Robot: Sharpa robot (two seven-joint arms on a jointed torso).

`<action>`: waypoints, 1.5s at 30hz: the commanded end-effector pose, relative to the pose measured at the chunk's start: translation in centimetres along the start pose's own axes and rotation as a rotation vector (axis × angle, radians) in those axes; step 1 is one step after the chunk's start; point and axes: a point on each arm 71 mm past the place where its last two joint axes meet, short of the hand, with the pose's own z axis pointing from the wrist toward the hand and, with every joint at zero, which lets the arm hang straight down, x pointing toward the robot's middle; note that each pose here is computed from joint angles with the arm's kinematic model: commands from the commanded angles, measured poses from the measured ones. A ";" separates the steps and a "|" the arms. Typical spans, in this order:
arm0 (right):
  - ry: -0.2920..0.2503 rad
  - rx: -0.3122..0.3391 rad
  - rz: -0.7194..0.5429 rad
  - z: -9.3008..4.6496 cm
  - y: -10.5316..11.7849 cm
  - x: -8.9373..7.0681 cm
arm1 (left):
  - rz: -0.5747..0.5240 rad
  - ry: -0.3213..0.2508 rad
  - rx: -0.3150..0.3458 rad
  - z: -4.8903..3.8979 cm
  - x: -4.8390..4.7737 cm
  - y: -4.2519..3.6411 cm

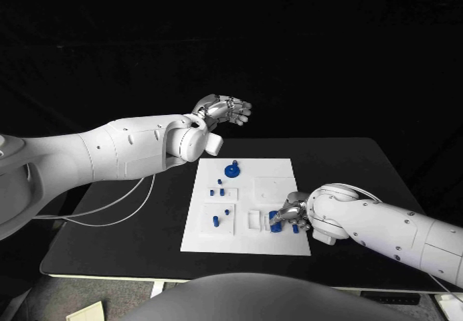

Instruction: Assemble the parts on the task board

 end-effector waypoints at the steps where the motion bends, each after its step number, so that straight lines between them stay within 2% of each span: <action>1: 0.010 -0.008 0.042 0.0 -0.1 0.5 | -0.011 0.012 0.005 0.03 0.17 -0.10; 5: 0.006 -0.013 0.060 -0.4 -0.3 0.6 | -0.011 0.011 0.004 -0.01 0.07 -0.10; 11: -0.008 -0.028 0.066 -1.3 -0.3 -0.5 | -0.010 0.009 0.005 -0.02 -0.02 -0.10; 19: -0.021 -0.036 0.066 -1.7 0.0 -1.1 | -0.010 0.008 0.005 -0.03 -0.06 -0.10; 31: 0.000 -0.070 0.054 -1.5 2.0 -0.7 | -0.010 0.011 0.005 0.00 0.05 -0.11; 42: 0.009 -0.049 -0.035 -0.9 2.3 -0.7 | -0.010 0.012 0.004 -0.01 0.07 -0.12; 43: -0.005 -0.051 -0.054 -0.9 2.4 -0.7 | -0.010 0.012 0.004 0.00 0.08 -0.12; 45: -0.075 -0.063 -0.104 -1.0 2.3 -1.1 | -0.010 0.011 0.003 -0.01 0.04 -0.11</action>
